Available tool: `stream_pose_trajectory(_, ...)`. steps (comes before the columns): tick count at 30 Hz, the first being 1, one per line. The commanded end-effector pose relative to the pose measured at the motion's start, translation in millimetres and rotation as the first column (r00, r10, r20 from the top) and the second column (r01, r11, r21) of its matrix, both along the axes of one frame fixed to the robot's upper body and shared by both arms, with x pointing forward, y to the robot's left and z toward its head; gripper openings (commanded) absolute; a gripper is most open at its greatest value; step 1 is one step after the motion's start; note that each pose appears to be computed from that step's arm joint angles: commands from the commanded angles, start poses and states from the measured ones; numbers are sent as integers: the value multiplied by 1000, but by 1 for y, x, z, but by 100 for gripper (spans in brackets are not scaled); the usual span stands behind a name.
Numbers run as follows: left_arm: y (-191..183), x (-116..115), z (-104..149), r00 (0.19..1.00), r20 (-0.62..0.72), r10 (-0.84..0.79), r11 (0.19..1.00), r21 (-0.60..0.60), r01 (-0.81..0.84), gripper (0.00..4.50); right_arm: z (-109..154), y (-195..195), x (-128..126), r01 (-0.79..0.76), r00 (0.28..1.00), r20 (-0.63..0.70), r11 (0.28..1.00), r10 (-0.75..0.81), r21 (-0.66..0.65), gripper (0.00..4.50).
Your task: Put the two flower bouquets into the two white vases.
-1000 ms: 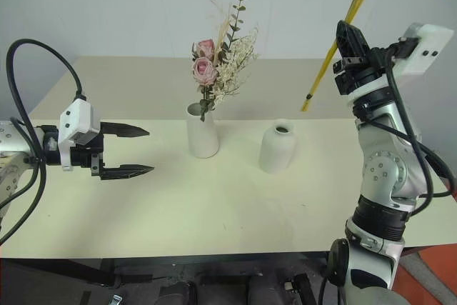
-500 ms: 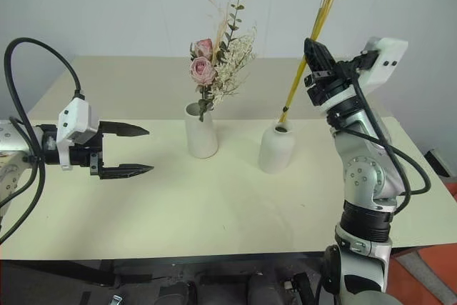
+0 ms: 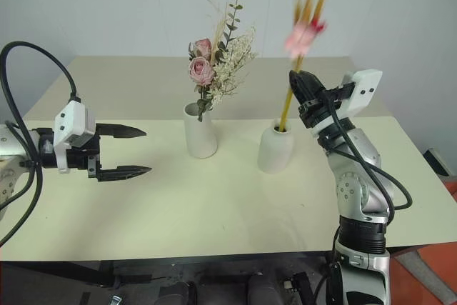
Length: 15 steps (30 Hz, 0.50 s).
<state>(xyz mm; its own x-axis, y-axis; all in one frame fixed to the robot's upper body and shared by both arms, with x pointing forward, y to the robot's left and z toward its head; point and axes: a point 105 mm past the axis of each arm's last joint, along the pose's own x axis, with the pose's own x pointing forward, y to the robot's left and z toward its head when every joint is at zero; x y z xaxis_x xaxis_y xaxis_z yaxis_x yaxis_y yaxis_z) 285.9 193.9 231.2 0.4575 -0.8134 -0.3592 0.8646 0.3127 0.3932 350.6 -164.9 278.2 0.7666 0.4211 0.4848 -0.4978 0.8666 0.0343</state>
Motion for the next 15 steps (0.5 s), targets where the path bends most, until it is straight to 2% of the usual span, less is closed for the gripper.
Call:
stream_pose_trajectory(1, 0, -6, 15, 998, 62, -21, 1000, -4, 22, 443, 3, 4, -18, -37, 998, 53, 997, 41, -70, 250)
stream_pose_trajectory(6, 1, -5, 16, 998, 69, -12, 1000, 1, 12, 443, -11, -6, -36, -42, 999, 4, 992, 43, -115, 428)
stream_pose_trajectory(7, 2, -5, 16, 997, 71, -11, 1000, 2, 10, 443, -14, -12, -40, -24, 1000, -7, 989, 23, -146, 448)
stream_pose_trajectory(12, 3, -3, 19, 996, 84, -5, 1000, 1, 5, 443, -14, -35, -66, -59, 997, -56, 959, 45, -276, 448)
stream_pose_trajectory(15, 4, -3, 21, 995, 98, -3, 1000, -5, 4, 443, -23, -52, -93, -165, 983, -152, 841, 99, -516, 448)
